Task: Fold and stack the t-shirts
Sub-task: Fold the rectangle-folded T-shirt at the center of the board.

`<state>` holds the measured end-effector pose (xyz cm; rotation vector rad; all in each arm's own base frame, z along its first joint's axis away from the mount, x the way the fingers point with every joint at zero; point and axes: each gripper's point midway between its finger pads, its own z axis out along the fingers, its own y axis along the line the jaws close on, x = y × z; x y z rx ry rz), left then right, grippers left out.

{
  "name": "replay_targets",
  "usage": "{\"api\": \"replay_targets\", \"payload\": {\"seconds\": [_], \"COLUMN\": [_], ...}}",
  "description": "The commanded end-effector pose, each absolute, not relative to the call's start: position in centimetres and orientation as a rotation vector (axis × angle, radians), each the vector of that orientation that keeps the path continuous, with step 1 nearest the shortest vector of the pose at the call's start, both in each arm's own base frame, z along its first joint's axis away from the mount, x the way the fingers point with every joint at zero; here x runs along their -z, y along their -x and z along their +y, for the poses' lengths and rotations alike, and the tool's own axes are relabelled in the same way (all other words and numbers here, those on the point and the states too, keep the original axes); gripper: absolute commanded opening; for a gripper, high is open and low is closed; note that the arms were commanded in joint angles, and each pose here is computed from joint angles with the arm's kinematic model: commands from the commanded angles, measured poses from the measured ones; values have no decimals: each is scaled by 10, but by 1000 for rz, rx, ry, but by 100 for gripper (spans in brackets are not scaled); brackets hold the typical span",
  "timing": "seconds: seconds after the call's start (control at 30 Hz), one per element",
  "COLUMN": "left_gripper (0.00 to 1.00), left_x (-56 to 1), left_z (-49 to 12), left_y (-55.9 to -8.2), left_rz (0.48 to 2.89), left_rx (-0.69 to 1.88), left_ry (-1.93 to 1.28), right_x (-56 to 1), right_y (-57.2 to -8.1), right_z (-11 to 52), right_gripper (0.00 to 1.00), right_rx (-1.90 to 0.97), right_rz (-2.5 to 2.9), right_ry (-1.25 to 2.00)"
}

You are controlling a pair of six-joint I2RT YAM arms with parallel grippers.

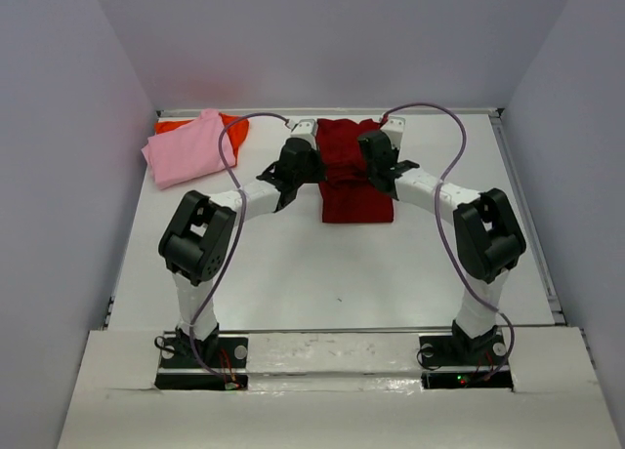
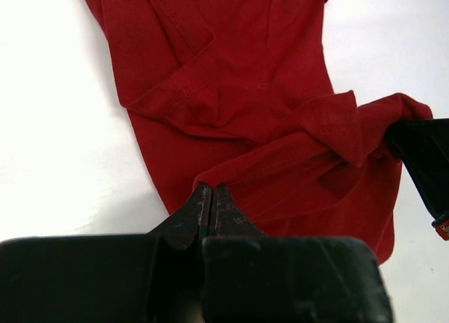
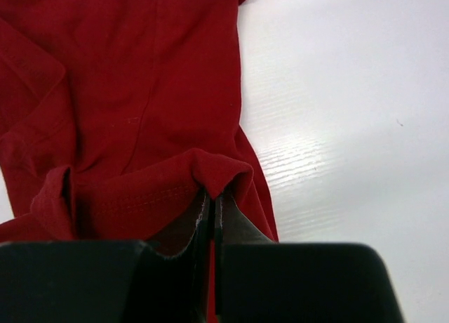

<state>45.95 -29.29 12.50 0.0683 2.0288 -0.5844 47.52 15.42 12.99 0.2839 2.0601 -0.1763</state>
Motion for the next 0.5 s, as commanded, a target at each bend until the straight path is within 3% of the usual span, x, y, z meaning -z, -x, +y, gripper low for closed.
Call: {"api": "replay_targets", "payload": {"seconds": [0.0,0.4,0.47], "left_gripper": [0,0,14], "left_x": [-143,-112,-103], "left_z": [-264,-252,-251], "left_y": [-498,-519,-519], "left_rz": [1957,2006,2019], "left_rx": [485,427,410], "left_ry": [10,34,35], "right_x": [-142,-96,-93], "right_y": [-503,-525,-525], "right_z": [122,129,128], "right_gripper": [0,0,0], "right_rx": [279,279,290], "right_rz": [1979,2045,2050], "right_ry": [-369,-342,-335]}}
